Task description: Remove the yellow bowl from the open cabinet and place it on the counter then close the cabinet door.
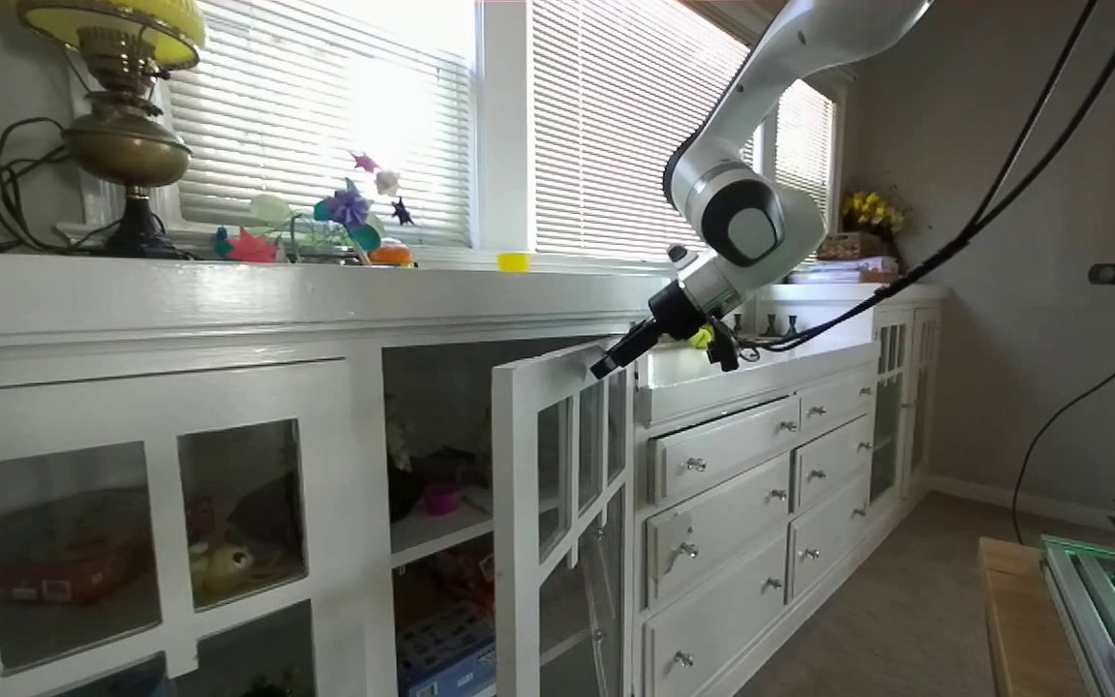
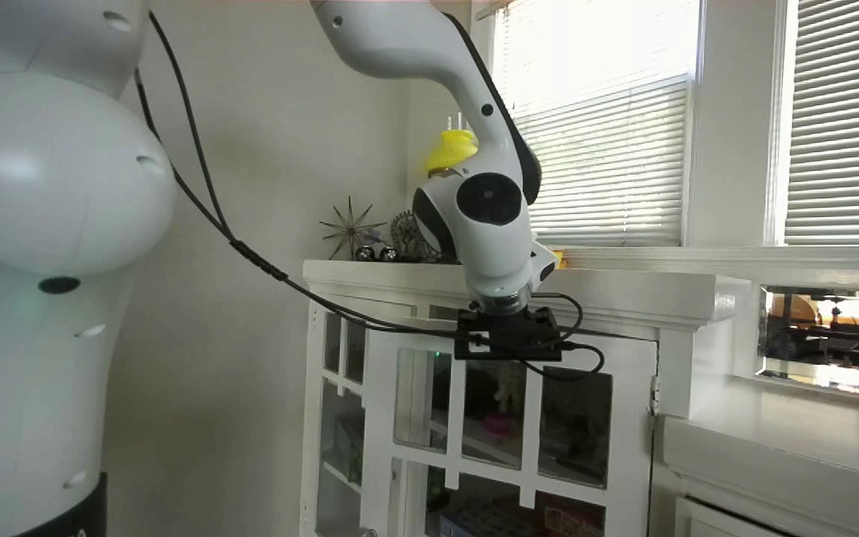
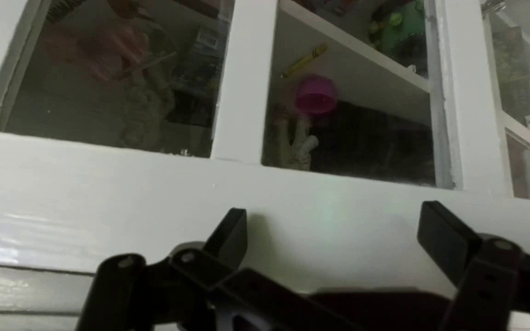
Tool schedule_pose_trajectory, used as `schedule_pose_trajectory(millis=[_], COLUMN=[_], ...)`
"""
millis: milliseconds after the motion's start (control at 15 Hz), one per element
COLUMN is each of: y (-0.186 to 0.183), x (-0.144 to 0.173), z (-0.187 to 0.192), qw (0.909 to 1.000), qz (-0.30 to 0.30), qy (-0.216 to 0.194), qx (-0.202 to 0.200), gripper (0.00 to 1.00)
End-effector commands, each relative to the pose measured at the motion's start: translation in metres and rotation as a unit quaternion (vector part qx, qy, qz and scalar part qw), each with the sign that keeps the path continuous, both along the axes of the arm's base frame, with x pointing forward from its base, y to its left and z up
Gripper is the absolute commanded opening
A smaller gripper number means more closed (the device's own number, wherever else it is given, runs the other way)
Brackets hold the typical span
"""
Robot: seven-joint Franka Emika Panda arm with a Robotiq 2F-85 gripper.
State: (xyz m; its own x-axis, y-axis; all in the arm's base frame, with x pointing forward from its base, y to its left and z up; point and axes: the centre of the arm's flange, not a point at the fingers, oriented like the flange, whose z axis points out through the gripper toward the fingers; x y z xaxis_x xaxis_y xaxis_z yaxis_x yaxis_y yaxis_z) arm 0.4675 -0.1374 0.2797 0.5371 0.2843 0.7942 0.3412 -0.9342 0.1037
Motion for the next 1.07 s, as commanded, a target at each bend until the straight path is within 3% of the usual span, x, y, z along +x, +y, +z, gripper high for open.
schedule_pose_trajectory(millis=[0,467,1000], y=[-0.002,-0.007,-0.012], x=[0.036,0.059,0.07], z=[-0.012,-0.014,-0.015], qw=[0.9992,0.9944,0.9701], qz=[-0.04,-0.1,-0.225], qy=[-0.005,-0.031,-0.075], qx=[-0.003,0.018,0.049], gripper=[1.0,1.0,1.0])
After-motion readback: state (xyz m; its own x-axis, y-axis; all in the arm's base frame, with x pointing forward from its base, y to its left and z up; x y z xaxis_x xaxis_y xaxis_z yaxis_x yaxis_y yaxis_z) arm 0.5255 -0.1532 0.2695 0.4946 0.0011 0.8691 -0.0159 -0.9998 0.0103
